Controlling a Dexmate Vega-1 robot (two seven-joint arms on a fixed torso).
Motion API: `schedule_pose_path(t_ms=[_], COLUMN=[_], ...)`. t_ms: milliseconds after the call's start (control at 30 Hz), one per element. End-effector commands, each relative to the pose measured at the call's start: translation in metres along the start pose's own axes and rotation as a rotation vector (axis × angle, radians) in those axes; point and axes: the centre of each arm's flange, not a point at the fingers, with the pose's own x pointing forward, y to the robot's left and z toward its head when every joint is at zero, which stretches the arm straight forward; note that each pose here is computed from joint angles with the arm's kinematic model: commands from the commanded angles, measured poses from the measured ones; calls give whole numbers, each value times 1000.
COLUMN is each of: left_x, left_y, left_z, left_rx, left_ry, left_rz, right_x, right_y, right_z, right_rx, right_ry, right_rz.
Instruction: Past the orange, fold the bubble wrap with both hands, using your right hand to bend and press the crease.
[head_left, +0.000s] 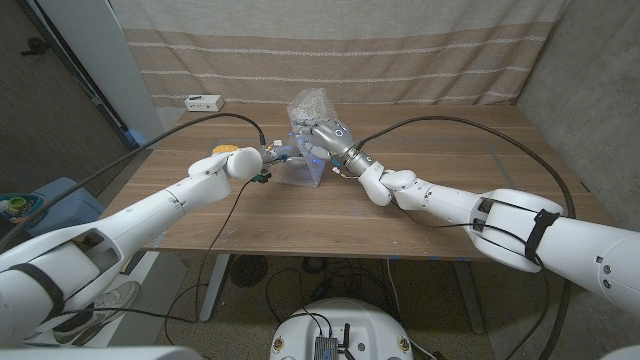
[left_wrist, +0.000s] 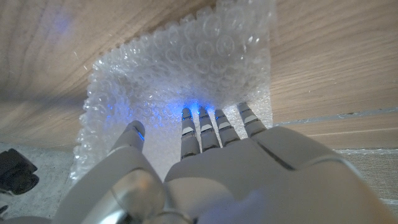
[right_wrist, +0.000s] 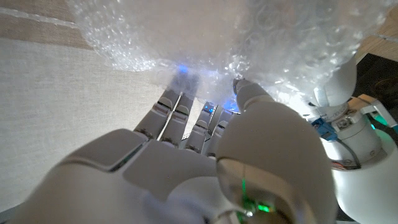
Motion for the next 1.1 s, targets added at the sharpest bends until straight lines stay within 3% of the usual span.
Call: schedule_pose_path(t_ms=[33,300,400,433,533,700,867,1100], left_x=[-3,-3,-3,-3,-2,-2,-3,-3], left_y=[2,3,4,4,5,5,6,6], left_z=[2,3,3,3,3,3,3,3], left_rx=[-9,-9,-8,-8,-9,-10,-9,-6], left_ry=[-16,-19,-21,-21,-22,-22,-21,-21], left_rz=[22,23,28,28,30,30,39,41], right_x=[0,-2,-1,-1,-2,-2,-7,-13], right_y=[-6,-8,-8,-8,-4,0,7,4], right_z=[-14,-26,-29,-29,-31,-30,-28,-24], right_rx=[262,456,527,528,627,682,752,769], right_ry=[244,449,554,558,638,692,756,835], right_rz=[-4,19,65,69,109,158,281,393])
